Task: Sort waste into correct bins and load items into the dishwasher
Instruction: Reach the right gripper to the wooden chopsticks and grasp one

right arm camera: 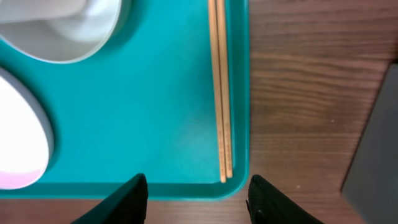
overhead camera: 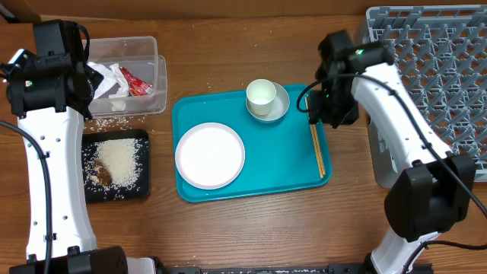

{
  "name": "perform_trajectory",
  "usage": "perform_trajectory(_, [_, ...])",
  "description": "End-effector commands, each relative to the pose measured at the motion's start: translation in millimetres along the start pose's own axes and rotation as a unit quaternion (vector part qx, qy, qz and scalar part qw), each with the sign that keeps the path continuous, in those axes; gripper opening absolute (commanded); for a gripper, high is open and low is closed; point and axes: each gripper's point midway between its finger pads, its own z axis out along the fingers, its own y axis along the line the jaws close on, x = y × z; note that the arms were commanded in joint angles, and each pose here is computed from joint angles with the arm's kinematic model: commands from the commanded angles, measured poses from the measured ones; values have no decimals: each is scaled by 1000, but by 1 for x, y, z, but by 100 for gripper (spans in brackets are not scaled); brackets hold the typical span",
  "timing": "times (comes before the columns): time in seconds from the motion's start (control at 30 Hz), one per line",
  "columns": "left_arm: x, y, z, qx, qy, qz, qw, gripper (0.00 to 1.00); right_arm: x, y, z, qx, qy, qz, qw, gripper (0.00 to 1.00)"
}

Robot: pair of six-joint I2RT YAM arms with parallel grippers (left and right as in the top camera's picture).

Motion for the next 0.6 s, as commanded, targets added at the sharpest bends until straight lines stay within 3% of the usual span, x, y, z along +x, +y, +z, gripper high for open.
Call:
perform_trajectory(0.0, [1,-1,3,-5,0,-7,1000,100,12,-3,17,15,4,1,1000,53])
perform_trajectory(0.23, [1,-1,3,-5,0,-7,1000,100,26,-10,63,18,19,14,1000,42])
perform_trajectory(0.57, [1,-1,3,-5,0,-7,1000,100,34,-12,92,41,12,-5,999,34])
